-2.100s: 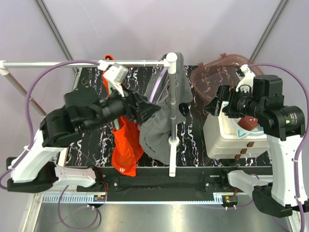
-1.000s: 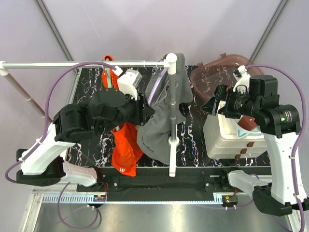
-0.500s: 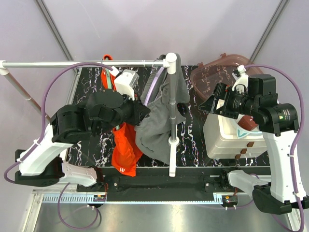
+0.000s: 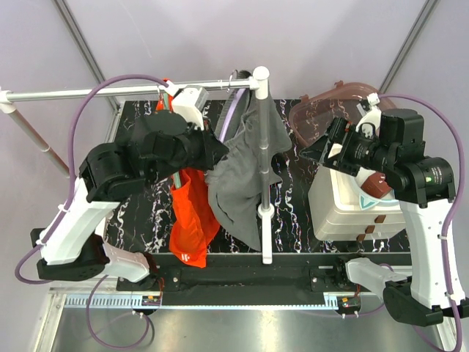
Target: Remove the shorts from the hanger
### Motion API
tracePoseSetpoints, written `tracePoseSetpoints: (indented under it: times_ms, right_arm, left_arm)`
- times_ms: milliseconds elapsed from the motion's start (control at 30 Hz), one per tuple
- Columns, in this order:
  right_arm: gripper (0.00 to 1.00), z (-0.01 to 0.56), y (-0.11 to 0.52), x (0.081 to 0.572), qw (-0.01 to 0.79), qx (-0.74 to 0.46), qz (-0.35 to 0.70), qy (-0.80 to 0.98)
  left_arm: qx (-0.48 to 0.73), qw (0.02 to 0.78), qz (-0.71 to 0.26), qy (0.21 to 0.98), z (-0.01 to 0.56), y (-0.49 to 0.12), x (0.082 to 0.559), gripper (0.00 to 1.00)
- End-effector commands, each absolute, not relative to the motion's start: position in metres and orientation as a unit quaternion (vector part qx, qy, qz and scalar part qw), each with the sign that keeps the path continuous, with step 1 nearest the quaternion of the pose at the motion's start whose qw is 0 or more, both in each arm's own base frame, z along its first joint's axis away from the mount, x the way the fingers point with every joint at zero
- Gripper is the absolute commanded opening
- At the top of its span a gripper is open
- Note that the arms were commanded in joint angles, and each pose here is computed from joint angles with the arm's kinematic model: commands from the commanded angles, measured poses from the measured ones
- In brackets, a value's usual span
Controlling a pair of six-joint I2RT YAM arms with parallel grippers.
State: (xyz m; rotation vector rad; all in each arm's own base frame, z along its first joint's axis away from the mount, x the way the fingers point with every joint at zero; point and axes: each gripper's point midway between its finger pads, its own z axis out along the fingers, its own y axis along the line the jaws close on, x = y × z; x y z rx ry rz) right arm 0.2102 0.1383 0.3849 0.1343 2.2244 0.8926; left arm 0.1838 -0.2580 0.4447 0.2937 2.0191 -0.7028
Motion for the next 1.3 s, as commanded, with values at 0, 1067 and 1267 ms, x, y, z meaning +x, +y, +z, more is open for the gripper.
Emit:
tracePoseSetpoints:
  times_ms: [0,1067,1267]
  right_arm:
    - [1.0,0.419,0.151,0.214,0.392,0.057,0.401,0.826]
    - [1.0,0.44,0.171,0.3,0.388,0.127,0.437,0.801]
    - [0.98,0.439,0.183,0.33,0.395,0.086,0.444,0.799]
  left_arm:
    - [0.065,0.517,-0.372,0.768,0.507,-0.259,0.198,0.0]
    - [0.051,0.491,-0.382,0.781,0.47,-0.268,0.203,0.0]
    - [0.05,0.488,-0.384,0.782,0.464,-0.267,0.201,0.0]
